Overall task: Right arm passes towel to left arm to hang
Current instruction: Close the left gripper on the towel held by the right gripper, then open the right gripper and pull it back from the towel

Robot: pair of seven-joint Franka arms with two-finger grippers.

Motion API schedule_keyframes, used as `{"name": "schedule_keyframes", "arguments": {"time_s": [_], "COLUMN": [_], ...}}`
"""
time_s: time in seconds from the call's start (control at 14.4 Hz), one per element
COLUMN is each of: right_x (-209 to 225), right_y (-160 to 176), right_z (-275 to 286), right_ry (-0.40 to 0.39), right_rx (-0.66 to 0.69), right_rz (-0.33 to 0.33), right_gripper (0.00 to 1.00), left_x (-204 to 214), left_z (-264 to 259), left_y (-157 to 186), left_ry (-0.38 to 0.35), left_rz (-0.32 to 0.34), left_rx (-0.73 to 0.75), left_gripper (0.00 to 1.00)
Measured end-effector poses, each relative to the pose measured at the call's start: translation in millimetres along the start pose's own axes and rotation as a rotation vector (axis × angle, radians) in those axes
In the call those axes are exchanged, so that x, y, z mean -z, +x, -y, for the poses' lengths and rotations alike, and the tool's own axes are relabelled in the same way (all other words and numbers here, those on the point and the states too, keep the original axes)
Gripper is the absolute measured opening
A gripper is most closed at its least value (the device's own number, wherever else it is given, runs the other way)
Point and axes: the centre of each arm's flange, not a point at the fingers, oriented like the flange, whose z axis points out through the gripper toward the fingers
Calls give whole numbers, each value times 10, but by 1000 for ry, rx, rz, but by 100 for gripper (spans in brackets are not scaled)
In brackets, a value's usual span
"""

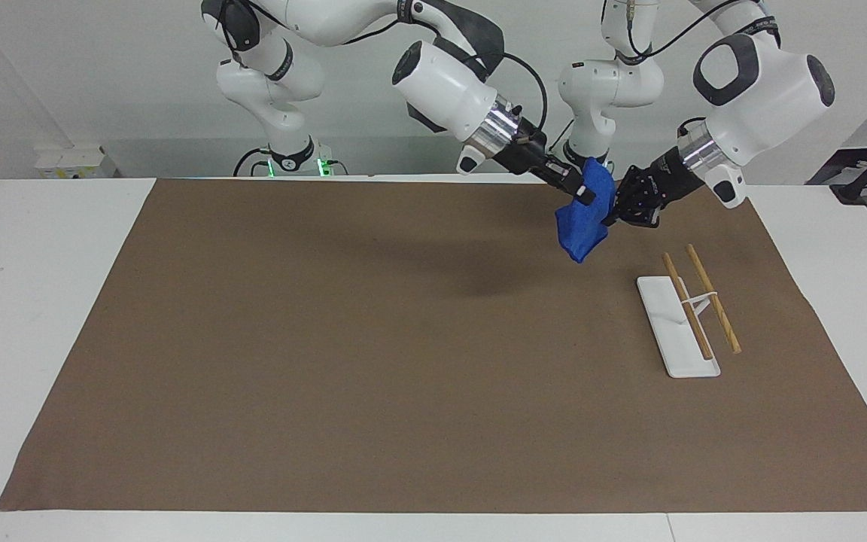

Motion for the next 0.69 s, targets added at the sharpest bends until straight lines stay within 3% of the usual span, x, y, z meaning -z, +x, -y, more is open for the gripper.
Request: {"name": "schedule_keyframes", "arguments": {"time_s": [0.55,0.69], "right_x": [-2,-6], "right_y": [-4,-2], "right_z": [-2,-5], "right_ry": [-1,-2], "right_rx": [0,0], "right_rz": [0,1], "right_gripper": [5,19], "left_x": [52,56], "left_z": [-37,-41], "left_y": [33,35], "left_ry": [-37,-41], "left_rz": [-5,-5], "left_rx": [5,5], "left_gripper": [3,3]}}
